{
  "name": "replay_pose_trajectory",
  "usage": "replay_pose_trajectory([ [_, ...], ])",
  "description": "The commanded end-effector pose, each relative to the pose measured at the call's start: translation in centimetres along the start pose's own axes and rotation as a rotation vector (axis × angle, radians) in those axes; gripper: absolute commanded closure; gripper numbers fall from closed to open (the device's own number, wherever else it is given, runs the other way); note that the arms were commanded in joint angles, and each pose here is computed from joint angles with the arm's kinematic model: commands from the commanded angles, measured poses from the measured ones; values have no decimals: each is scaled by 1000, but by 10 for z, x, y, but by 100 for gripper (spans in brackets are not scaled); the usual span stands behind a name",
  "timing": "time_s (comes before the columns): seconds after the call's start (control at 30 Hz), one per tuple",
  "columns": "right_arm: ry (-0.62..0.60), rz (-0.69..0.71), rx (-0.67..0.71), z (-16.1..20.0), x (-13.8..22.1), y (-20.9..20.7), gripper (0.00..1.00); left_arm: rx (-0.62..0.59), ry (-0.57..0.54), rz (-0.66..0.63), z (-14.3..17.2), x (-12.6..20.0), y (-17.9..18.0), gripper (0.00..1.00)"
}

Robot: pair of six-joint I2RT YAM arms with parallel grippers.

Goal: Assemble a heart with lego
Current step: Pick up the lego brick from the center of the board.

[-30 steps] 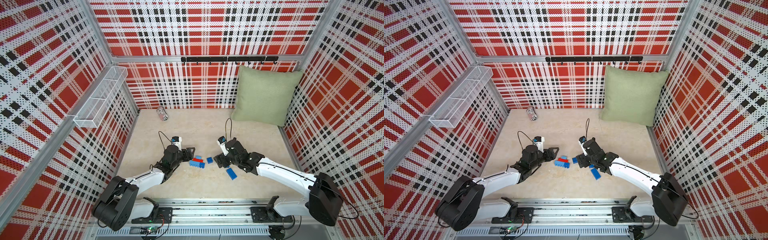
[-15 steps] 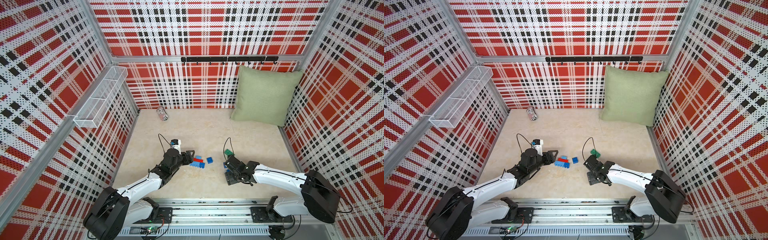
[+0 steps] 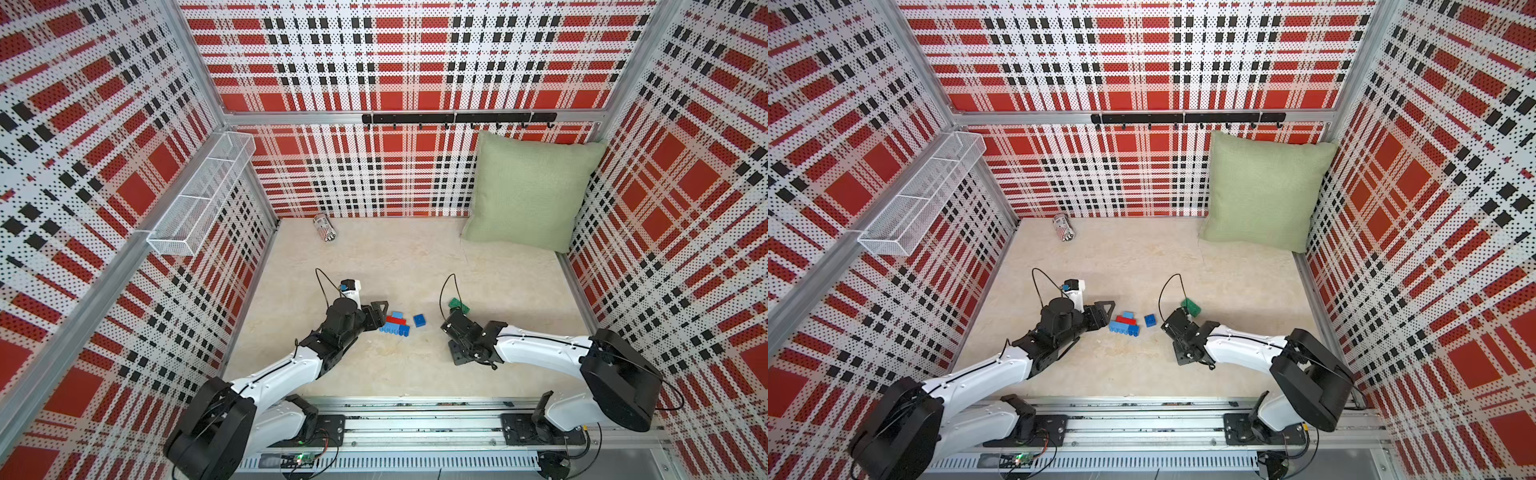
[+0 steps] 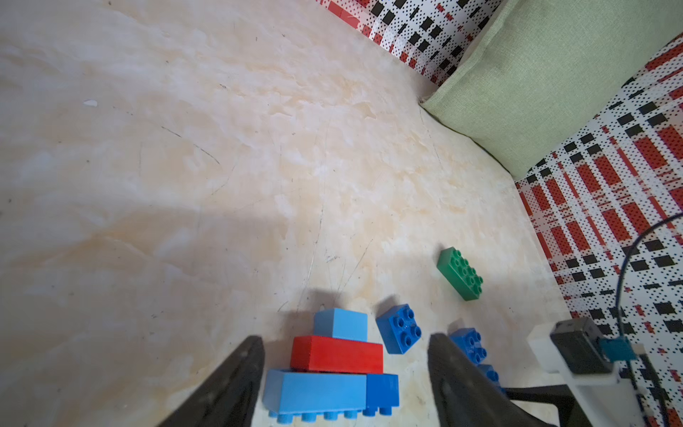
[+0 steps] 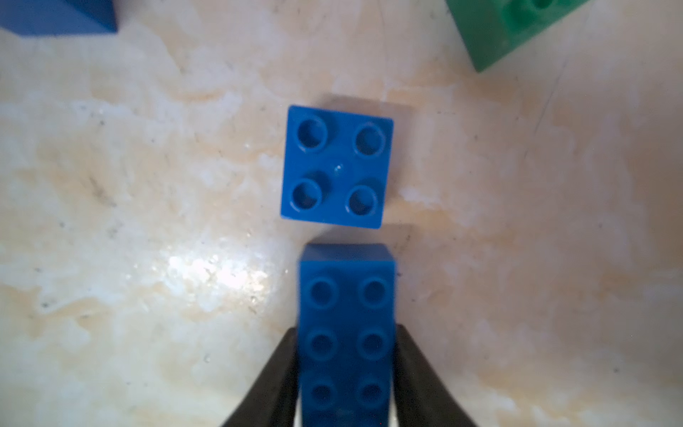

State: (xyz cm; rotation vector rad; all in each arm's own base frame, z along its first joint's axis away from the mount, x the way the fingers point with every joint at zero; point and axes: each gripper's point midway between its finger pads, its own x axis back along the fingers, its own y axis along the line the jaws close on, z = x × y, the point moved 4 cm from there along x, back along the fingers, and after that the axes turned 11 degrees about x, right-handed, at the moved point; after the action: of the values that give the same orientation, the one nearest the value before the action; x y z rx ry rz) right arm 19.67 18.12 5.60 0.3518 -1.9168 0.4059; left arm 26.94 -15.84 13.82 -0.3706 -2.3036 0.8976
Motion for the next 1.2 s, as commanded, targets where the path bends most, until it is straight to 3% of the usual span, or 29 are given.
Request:
replay_pose_trajectory([
  [0.0, -8, 39, 54, 2, 9, -1, 70, 9, 4, 25, 2, 7, -4, 25],
  [0.17, -88, 64, 136, -13, 29, 13, 74, 34, 34, 124, 5, 21, -18, 25],
  [0.37, -395, 13, 347, -50, 75, 62, 71, 80, 123, 377, 19, 42, -51, 25],
  [0.57, -594, -87, 435, -78, 96, 86, 71, -5, 200, 455, 43, 47, -77, 24],
  [0.7, -659, -134, 510, -87, 102, 99, 72, -75, 242, 480, 56, 43, -91, 24],
  [0.93, -720, -128, 554, -92, 112, 100, 72, -89, 288, 428, 63, 23, -87, 30],
  [1.17, -728, -118, 571, -92, 113, 100, 72, -88, 252, 456, 51, 22, -95, 51],
])
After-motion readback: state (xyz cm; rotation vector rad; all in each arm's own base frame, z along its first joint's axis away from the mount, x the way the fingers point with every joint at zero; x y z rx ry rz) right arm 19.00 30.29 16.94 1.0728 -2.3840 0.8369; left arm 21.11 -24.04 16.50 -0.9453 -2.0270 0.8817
